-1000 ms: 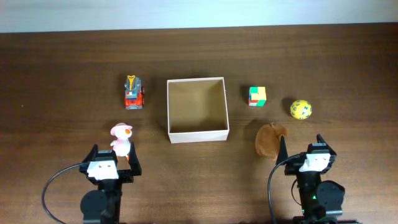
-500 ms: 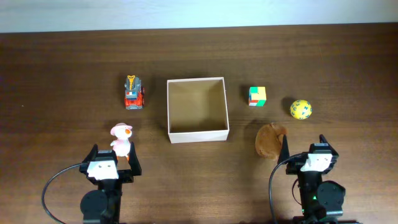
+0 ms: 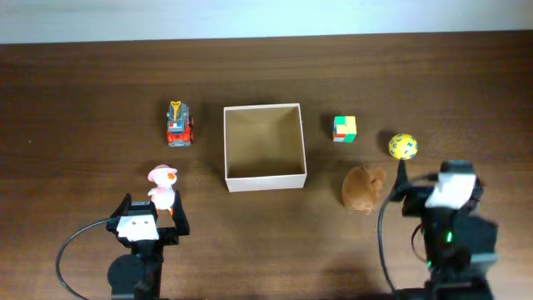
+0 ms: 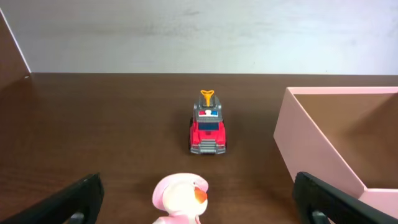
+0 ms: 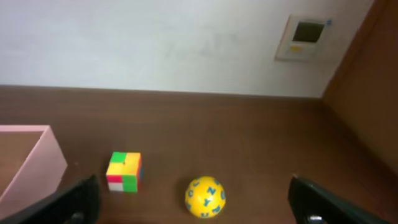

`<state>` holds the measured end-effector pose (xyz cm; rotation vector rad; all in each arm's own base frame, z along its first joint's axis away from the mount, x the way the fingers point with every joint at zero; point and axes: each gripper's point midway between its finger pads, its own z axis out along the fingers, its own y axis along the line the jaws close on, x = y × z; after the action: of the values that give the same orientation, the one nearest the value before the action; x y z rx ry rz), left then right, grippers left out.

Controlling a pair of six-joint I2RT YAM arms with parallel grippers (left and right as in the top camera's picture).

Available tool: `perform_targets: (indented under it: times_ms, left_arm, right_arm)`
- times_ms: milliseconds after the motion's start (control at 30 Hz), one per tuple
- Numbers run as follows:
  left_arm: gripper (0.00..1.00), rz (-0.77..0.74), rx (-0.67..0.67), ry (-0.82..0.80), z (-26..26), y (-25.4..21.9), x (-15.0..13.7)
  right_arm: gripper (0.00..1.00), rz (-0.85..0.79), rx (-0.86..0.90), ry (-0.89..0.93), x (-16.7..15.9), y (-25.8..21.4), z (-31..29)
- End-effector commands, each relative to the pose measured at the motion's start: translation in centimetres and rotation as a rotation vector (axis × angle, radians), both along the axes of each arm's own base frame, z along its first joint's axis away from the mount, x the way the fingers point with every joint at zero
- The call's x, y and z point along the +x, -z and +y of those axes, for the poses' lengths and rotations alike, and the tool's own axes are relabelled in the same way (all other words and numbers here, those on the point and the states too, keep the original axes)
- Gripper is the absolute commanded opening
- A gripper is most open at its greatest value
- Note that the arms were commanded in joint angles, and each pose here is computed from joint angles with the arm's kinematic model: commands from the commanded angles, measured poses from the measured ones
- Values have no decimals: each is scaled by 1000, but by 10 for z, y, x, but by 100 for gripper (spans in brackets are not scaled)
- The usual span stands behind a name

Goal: Pack container
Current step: 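Reach the right gripper to the 2x2 colour cube and grasp it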

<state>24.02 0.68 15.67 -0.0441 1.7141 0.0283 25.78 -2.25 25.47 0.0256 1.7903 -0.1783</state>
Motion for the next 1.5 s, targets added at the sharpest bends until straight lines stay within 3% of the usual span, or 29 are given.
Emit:
perform_targets:
  times_ms: [0,267,467,633,867,1133,1467]
  left_arm:
    - [99,2,17,12,-1,4,0]
    - [99,2,17,12,-1,4,0]
    - [99,2,17,12,-1,3,0]
    - [99,2,17,12,-1,3,0]
    - [99,2,17,12,-1,3,0]
    - [99,2,17,12,-1,3,0]
    - [99,2,17,12,-1,3,0]
  right_arm:
    - [99,96,-1,41,18,-18,-8]
    - [99,365,11,2,66,-27,0]
    - [99,345,269,-83,99,-34,30]
    - [99,324,346,-104,106,-38,38]
    - [99,359,344,-138,113,-26,50]
    - [99,510,227,-243,133,17,83]
    - [99,672,74,-192,172,11,70]
